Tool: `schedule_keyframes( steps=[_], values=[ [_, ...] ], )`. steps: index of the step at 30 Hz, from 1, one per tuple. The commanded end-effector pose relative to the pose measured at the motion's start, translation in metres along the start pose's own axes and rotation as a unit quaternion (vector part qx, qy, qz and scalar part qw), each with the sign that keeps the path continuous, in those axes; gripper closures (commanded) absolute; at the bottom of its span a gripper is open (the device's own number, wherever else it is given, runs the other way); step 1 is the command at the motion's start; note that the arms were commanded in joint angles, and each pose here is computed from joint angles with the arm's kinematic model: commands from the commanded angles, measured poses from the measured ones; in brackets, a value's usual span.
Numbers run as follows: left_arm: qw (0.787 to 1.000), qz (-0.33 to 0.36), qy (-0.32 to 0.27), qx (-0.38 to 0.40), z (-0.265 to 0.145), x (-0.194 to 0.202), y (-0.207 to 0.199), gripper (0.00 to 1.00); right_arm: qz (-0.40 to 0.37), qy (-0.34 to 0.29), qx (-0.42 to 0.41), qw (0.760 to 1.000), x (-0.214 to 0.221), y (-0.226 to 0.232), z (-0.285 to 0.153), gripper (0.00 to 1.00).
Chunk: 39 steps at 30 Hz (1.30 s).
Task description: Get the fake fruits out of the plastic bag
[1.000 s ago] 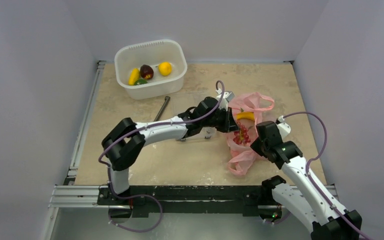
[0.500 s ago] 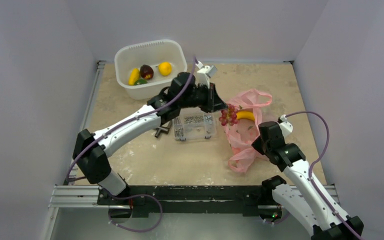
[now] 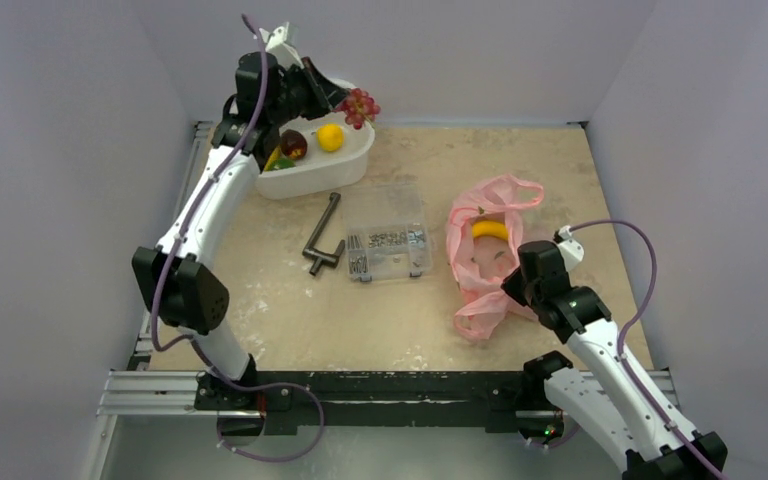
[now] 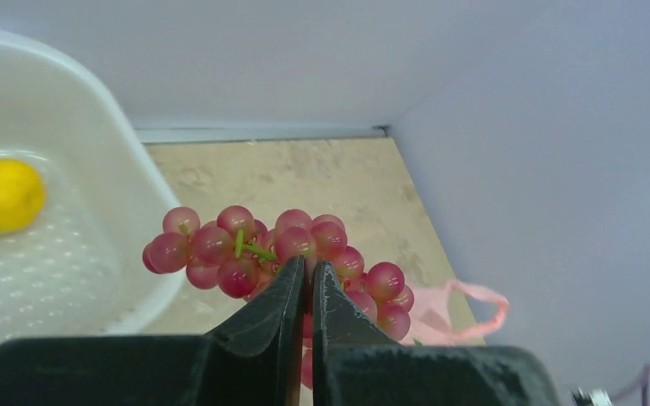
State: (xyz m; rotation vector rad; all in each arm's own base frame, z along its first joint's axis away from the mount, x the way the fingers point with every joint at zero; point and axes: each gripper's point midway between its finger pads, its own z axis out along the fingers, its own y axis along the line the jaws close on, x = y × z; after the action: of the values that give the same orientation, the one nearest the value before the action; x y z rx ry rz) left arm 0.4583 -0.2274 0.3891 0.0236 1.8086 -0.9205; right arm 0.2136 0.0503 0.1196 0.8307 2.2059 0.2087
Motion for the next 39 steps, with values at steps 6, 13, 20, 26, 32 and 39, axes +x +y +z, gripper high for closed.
schedule_keyframes(
  steps=[6, 13, 20, 26, 32, 39],
  values=[
    [0.987, -0.089, -0.098, -0.096, 0.088, -0.046, 0.160, 1.00, -0.014, -0.008, -0.023, 1.000, -0.016, 0.021, -0.007, 1.00],
    [0.965, -0.152, -0.090, -0.195, 0.112, -0.009, 0.262, 1.00, -0.012, -0.013, -0.022, 1.000, -0.020, 0.021, -0.010, 1.00],
    [0.943, -0.154, -0.061, -0.287, 0.108, 0.033, 0.325, 1.00, -0.016, 0.003, -0.033, 0.999, -0.013, 0.026, -0.009, 1.00],
    [0.933, -0.196, -0.049, -0.299, 0.101, 0.051, 0.345, 0.70, -0.014, 0.007, -0.038, 0.999, -0.010, 0.027, -0.007, 1.00],
    [0.939, -0.174, -0.047, -0.295, 0.083, 0.028, 0.323, 0.36, -0.021, 0.012, -0.041, 0.999, -0.009, 0.029, -0.006, 1.00],
    [0.962, -0.196, -0.026, -0.190, 0.062, 0.029, 0.225, 0.34, -0.046, 0.067, 0.015, 0.997, 0.014, 0.007, -0.002, 1.00]
  ],
)
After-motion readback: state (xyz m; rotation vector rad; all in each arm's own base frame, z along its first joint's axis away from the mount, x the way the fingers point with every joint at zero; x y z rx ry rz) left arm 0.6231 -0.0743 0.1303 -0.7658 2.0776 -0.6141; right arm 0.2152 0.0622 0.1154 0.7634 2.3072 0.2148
